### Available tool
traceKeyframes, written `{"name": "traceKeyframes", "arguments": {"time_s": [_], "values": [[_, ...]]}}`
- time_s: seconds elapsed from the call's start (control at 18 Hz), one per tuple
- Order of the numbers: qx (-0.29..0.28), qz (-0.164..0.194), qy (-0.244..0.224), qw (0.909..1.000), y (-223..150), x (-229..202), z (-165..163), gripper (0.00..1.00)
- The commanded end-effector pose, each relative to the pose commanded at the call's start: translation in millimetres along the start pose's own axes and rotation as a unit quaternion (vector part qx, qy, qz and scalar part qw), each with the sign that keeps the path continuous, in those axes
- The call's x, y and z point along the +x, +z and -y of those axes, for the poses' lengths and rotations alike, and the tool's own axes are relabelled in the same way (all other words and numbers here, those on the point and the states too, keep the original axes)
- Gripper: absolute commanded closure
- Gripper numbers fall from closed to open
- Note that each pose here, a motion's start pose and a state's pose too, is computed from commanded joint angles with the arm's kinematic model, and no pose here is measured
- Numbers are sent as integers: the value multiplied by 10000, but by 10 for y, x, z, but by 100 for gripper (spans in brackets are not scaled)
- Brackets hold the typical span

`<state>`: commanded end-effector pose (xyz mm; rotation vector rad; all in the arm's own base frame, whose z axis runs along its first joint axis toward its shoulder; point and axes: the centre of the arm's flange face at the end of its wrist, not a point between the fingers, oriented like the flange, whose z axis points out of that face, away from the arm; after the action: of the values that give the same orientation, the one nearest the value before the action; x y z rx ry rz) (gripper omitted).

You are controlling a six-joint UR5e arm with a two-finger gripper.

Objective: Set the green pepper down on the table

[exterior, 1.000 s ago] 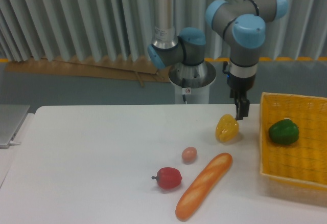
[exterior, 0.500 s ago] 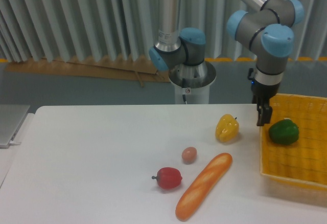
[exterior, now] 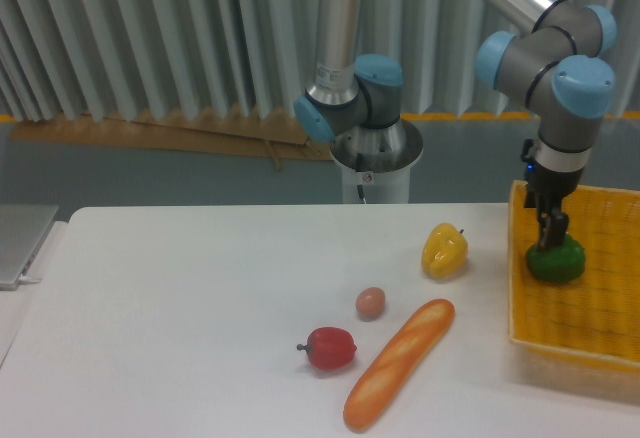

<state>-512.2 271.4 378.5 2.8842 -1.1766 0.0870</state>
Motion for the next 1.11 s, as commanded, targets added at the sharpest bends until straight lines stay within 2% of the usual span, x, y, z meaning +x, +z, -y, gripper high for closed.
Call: {"name": "traceKeyframes", "arguments": {"time_s": [0.17,0.22,0.33,0.61,0.72,0.83,0.94,1.11], "values": [[-8,263,-978,9949,-25,-29,-65,0],[7,244,-1199,9925,19,-55,-49,0],[7,250,-1316,9910,93,-103,-63,0],[-7,197,-1187,9927,327,-232,-73,0],[-38,161,-990,9950,340,-248,-38,0],[-69,32,-735,9973,397,-230,-3,0],[-202,-190,-642,9975,543,-174,96,0],[-322,-296,-537,9976,580,-175,174,0]]}}
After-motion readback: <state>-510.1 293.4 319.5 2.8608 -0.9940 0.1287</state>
